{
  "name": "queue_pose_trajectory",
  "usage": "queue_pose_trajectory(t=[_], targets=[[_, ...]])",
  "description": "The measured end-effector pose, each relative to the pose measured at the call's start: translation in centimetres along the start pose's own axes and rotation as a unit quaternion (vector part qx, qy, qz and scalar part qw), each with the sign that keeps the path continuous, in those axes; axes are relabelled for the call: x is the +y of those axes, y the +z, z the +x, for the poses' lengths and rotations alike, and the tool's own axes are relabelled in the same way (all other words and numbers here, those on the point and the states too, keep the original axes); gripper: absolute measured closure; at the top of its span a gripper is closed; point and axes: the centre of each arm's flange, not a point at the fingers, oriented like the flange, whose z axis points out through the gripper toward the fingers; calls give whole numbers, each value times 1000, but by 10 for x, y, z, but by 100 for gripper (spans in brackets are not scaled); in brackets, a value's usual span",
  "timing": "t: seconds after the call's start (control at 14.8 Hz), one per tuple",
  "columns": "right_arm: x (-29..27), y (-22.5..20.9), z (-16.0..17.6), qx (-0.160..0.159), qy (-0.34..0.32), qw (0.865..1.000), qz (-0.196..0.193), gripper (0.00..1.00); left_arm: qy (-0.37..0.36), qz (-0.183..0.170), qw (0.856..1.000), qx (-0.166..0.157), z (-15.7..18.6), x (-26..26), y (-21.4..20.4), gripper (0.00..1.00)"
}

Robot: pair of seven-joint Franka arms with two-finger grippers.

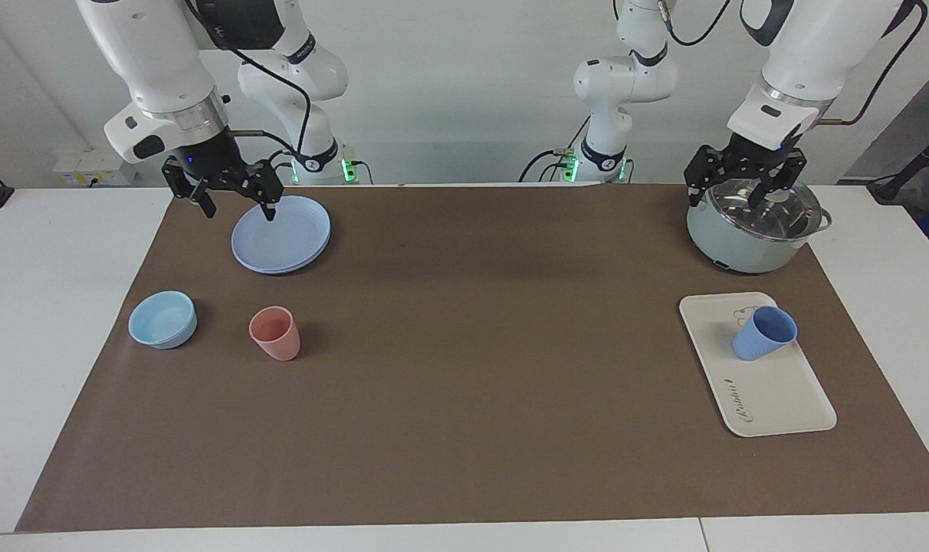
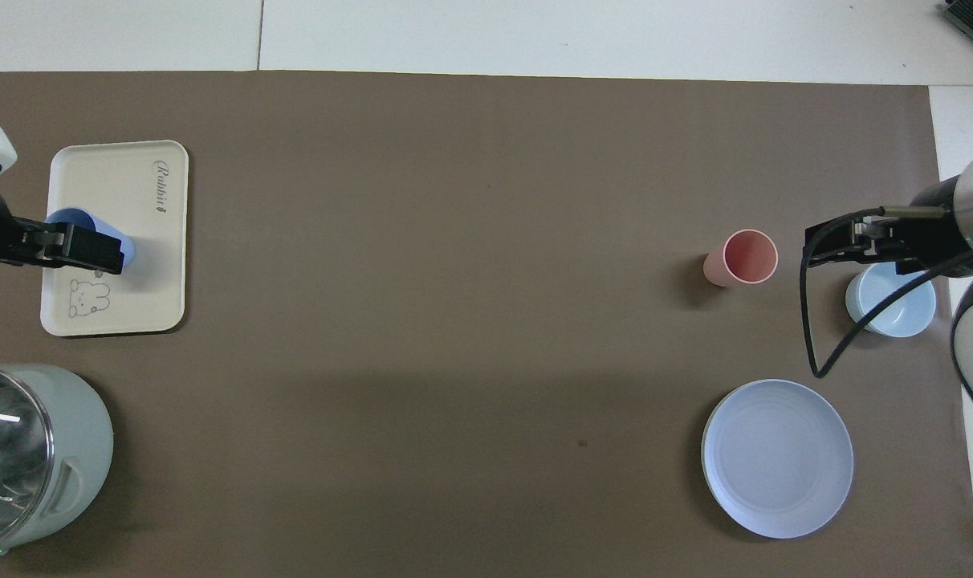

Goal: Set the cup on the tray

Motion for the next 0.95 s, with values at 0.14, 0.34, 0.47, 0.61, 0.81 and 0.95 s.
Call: queue_pose_trajectory(t=[0.14, 0.34, 0.47, 0.61, 0.81, 0.95], targets=[[1, -2, 1, -1, -10, 1000, -1, 0, -1, 0, 1000, -1, 0, -1, 1, 0], [1, 2, 3, -7, -15, 1000, -2, 0, -1, 0, 1000, -1, -1, -1, 1, 0], [1, 3, 2, -13, -17, 1000, -4, 0, -1, 0, 1000, -1, -1, -1, 0, 0], [2, 5, 0, -22, -20, 1000, -5, 0, -1, 0, 1000, -1, -1, -1, 0, 0], [2, 7, -3, -36, -21, 999, -7, 0, -1, 0, 1000, -1, -1, -1, 0, 0], [3, 7, -3, -36, -20, 999, -7, 0, -1, 0, 1000, -1, -1, -1, 0, 0]])
